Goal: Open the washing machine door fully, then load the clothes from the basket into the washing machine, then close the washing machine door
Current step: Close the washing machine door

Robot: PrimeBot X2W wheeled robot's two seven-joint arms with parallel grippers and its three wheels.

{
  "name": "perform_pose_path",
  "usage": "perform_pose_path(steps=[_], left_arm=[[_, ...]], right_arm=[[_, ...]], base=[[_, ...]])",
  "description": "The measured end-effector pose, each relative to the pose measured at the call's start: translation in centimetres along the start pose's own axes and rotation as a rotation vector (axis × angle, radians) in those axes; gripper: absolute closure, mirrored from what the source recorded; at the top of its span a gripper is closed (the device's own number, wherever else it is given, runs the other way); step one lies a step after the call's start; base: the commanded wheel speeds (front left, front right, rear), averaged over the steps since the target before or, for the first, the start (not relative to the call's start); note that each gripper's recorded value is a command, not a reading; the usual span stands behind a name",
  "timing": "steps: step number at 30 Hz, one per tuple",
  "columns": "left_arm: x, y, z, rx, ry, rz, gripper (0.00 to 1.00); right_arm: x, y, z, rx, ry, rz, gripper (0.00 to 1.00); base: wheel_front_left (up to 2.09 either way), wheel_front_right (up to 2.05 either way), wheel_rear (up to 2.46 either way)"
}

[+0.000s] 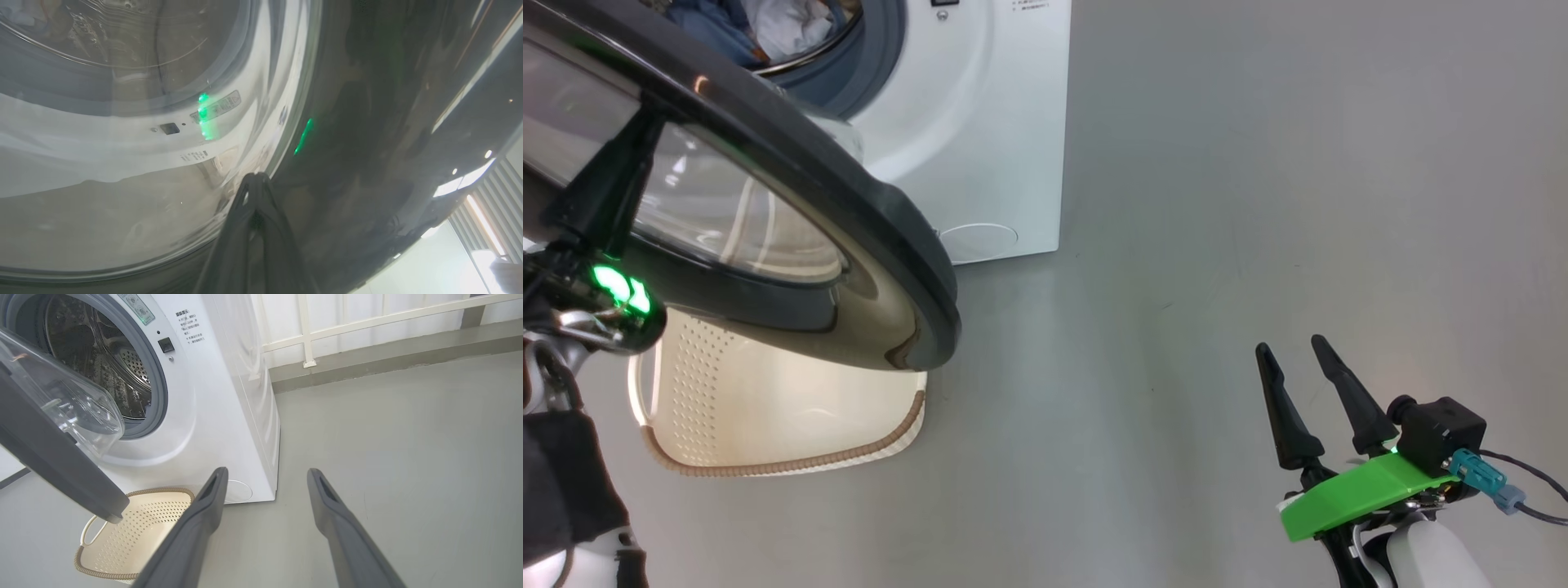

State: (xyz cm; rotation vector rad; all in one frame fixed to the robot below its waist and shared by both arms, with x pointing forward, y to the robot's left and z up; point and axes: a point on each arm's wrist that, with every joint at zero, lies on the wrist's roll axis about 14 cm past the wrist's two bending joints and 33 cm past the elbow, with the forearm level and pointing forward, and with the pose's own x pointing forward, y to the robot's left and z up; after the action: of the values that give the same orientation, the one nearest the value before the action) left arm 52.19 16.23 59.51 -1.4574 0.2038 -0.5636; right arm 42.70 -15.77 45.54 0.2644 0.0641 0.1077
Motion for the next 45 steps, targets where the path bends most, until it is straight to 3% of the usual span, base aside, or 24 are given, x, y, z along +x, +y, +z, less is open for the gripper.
perform_pose_path(steps=[14, 33, 35, 37, 38, 45], left_arm=[[-1.5, -1.4, 1.5, 0.037, -0.083, 0.003, 1.00], [-9.7, -5.1, 2.9, 0.132, -0.288, -0.021, 1.00], [-10.6, -5.4, 3.1, 0.154, -0.323, -0.016, 0.69], [-11.3, -5.6, 2.9, 0.184, -0.341, -0.008, 0.48], [-11.4, -5.7, 2.7, 0.200, -0.341, -0.005, 0.00], [-11.9, -5.0, 1.1, 0.339, -0.355, 0.065, 0.00]], right_arm=[[0.6, 1.3, 1.2, 0.003, -0.035, 0.035, 0.00], [-1.1, 4.4, 2.6, 0.032, -0.066, 0.108, 0.00], [-1.1, 4.7, 3.0, 0.035, -0.077, 0.114, 0.00], [-1.3, 4.9, 3.2, 0.035, -0.083, 0.119, 0.00], [-1.4, 4.9, 3.1, 0.035, -0.080, 0.118, 0.00], [-1.7, 4.8, 3.1, 0.031, -0.080, 0.116, 0.00]], base=[[0.00, 0.00, 0.00], [0.00, 0.00, 0.00], [0.00, 0.00, 0.00], [0.00, 0.00, 0.00], [0.00, 0.00, 0.00], [0.00, 0.00, 0.00]])
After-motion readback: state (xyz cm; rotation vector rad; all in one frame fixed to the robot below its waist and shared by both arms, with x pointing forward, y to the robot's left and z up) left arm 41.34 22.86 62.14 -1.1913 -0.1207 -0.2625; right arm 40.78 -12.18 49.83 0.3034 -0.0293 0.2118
